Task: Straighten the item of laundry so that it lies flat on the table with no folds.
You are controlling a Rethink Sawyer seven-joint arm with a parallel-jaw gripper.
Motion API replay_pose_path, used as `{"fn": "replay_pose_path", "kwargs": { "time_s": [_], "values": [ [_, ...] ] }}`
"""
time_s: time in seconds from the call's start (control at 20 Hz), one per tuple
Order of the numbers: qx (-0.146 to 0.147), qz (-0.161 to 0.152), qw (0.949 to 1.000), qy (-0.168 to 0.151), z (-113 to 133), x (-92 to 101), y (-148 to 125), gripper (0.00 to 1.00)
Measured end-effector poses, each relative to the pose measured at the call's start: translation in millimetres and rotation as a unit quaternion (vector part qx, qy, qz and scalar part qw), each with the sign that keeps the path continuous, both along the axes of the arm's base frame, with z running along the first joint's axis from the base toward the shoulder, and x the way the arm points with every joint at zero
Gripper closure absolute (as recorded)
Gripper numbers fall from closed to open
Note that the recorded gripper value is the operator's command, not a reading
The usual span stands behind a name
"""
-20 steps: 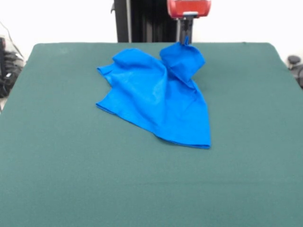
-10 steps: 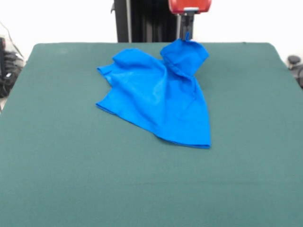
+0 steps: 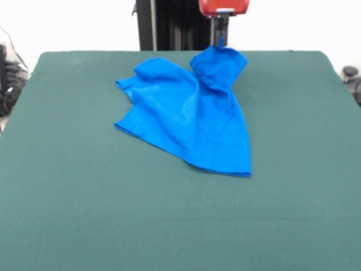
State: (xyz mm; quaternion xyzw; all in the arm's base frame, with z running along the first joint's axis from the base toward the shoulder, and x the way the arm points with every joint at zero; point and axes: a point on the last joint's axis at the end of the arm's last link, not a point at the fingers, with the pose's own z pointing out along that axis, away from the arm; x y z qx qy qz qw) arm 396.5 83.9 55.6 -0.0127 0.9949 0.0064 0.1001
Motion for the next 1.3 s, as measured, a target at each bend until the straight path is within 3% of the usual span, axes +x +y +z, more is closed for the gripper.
{"fn": "replay_pose_path", "kwargs": {
  "time_s": [0.35, 0.9, 1.3],
  "values": [
    [0.001, -0.009, 1.0000, -0.002, 2, -1.2, 7, 1.00],
    [0.000, -0.013, 0.9998, -0.016, 21, -4.2, 59, 1.00],
    [0.001, -0.020, 0.9995, -0.024, 26, -3.2, 78, 1.00]
  ]
}}
